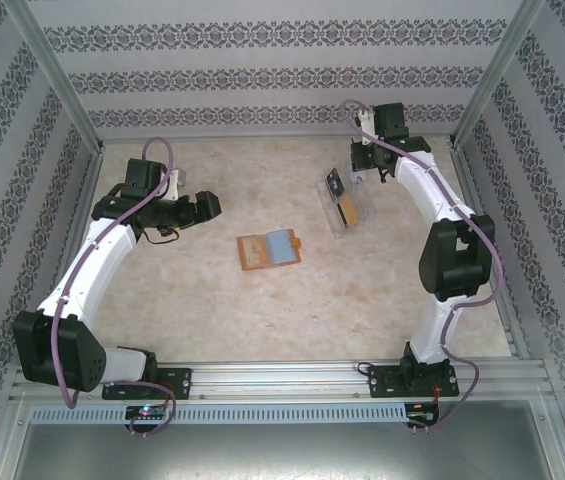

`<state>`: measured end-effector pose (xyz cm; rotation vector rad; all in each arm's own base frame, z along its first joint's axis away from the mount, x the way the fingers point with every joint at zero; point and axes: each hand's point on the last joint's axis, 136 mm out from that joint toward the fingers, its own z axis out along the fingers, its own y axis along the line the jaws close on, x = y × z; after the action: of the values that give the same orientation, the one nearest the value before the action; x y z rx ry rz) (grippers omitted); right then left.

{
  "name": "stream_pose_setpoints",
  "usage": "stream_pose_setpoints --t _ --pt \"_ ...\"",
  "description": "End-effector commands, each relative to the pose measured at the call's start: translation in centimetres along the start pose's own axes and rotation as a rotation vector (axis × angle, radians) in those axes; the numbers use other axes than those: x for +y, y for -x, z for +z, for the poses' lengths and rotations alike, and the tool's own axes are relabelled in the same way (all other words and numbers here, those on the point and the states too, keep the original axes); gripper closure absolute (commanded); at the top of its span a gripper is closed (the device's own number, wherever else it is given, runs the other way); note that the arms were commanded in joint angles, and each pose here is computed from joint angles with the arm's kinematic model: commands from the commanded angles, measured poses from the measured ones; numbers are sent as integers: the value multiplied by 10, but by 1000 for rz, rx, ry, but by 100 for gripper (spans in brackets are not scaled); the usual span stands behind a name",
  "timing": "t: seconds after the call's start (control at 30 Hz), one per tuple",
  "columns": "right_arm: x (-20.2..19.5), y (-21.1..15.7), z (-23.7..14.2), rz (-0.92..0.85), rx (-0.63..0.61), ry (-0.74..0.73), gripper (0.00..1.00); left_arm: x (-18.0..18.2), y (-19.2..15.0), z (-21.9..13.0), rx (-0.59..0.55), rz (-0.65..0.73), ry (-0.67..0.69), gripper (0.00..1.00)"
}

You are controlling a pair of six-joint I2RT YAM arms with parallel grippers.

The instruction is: Take the credit cards out of the card holder

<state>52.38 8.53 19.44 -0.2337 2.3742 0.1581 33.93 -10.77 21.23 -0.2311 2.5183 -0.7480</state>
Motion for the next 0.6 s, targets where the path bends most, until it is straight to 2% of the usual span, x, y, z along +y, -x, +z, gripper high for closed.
stream_pose_setpoints --t 0.0,0.57 --pt "-7 -10 14 -6 50 -9 100 4 -2 2 20 4 4 0" --pt "-10 -37 46 -15 161 -10 98 6 -3 4 25 -1 8 0"
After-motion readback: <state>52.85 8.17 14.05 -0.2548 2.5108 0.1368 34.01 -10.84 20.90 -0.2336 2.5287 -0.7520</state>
